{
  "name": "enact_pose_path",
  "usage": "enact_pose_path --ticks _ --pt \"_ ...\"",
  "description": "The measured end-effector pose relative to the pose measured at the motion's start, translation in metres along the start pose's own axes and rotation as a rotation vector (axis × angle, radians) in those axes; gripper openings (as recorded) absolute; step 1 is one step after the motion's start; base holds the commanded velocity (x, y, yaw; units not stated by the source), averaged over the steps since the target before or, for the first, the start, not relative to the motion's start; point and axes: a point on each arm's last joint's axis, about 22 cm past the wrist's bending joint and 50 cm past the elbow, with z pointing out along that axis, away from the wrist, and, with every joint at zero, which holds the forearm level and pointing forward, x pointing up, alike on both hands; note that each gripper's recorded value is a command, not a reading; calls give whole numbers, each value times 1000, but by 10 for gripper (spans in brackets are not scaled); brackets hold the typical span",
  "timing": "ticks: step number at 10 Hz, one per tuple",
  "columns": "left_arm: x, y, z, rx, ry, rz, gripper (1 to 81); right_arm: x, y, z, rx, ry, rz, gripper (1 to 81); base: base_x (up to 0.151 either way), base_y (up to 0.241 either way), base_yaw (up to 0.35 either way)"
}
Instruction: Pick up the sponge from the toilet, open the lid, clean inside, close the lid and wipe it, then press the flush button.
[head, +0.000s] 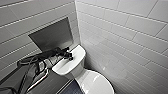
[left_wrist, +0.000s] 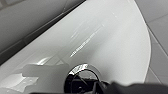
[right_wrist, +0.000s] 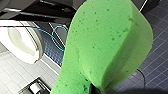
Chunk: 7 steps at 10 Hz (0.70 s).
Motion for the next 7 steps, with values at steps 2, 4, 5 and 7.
enact_pose_path --ticks 2,4,5,7 --pt "-2 -2 2 1 13 12 10 0 5 1 -10 2 -4 10 0 0 0" --pt "-2 -2 4 -1 30 20 10 0 2 3 -6 4 -5 10 0 0 0" --pt "-2 -2 4 -4 37 24 10 0 3 2 -8 4 -5 10 0 0 0" --pt "-2 1 3 -14 43 34 10 0 5 2 -11 4 -6 10 0 0 0"
